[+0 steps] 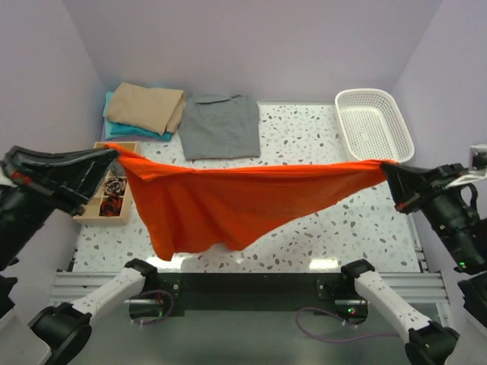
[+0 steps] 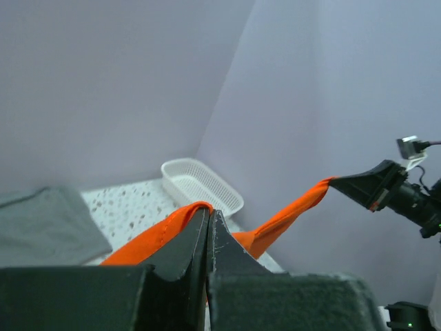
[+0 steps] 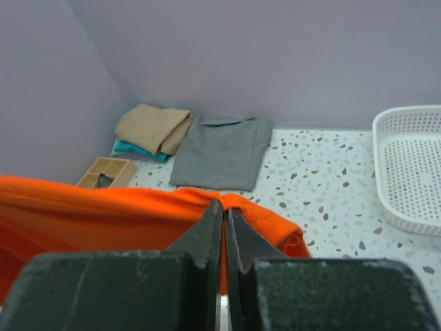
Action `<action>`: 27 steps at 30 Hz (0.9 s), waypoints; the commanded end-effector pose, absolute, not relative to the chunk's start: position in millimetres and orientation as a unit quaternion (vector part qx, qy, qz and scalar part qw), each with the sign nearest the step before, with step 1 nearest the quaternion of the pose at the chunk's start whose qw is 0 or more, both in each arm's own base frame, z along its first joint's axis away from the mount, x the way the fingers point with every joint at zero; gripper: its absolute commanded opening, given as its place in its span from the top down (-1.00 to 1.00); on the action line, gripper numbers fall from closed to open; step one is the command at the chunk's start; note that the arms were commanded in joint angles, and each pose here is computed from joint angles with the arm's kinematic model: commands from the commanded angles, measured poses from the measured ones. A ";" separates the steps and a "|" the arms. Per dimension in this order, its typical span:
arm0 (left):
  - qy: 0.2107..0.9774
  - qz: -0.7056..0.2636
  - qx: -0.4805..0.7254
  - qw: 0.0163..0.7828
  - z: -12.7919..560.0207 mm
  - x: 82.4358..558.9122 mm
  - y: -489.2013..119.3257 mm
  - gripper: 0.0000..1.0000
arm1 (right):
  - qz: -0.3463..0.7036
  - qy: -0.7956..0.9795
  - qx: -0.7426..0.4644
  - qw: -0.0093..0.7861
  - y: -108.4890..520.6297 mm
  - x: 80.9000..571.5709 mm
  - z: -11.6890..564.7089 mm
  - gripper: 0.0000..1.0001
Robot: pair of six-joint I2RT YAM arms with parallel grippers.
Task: Fold and stack the t-shirts
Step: Fold the tshirt
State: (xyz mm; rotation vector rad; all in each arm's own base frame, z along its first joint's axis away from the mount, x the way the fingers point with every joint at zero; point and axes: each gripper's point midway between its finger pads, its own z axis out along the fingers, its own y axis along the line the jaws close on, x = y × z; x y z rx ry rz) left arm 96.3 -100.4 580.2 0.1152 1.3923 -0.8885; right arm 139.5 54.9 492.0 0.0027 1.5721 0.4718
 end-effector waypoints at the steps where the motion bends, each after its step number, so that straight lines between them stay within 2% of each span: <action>1: 0.566 -0.430 0.141 0.689 624.9 46.5 -109.3 1.00 | 0.211 0.688 -0.051 0.692 53.9 106.3 516.6 1.00; 6: 0.519 -0.492 0.165 0.680 647.2 3.1 -111.5 1.00 | 0.232 0.671 -0.068 0.701 54.0 72.0 531.4 1.00; 10: 0.525 -0.522 0.200 0.642 639.2 -6.0 -125.6 1.00 | 0.239 0.653 -0.073 0.715 51.9 51.9 542.5 1.00; 13: 0.533 -0.509 0.174 0.653 635.5 -3.5 -117.4 1.00 | 0.229 0.665 -0.065 0.708 50.6 60.0 533.4 1.00; 18: 0.614 -0.433 0.095 0.653 598.1 59.7 -108.2 1.00 | 0.195 0.711 -0.031 0.675 50.4 111.4 493.8 1.00; 21: 0.685 -0.359 0.042 0.632 547.4 124.9 -106.5 1.00 | 0.168 0.750 -0.007 0.640 52.6 154.8 452.2 1.00; 22: 0.721 -0.334 0.028 0.606 510.3 150.4 -110.3 1.00 | 0.152 0.776 0.002 0.613 53.7 173.6 421.4 1.00; 24: 0.726 -0.298 0.001 0.619 491.5 184.3 -106.6 1.00 | 0.142 0.781 0.024 0.607 54.6 198.1 404.1 1.00; 25: 0.754 -0.280 -0.005 0.594 455.3 206.7 -112.9 1.00 | 0.133 0.800 0.037 0.584 56.0 213.0 374.6 1.00; 26: 0.749 -0.280 0.000 0.601 453.1 221.3 -118.9 1.00 | 0.130 0.809 0.042 0.572 58.8 223.9 360.7 1.00; 27: 0.774 -0.266 -0.002 0.574 423.9 244.3 -127.4 1.00 | 0.120 0.804 0.054 0.580 57.3 238.5 357.0 1.00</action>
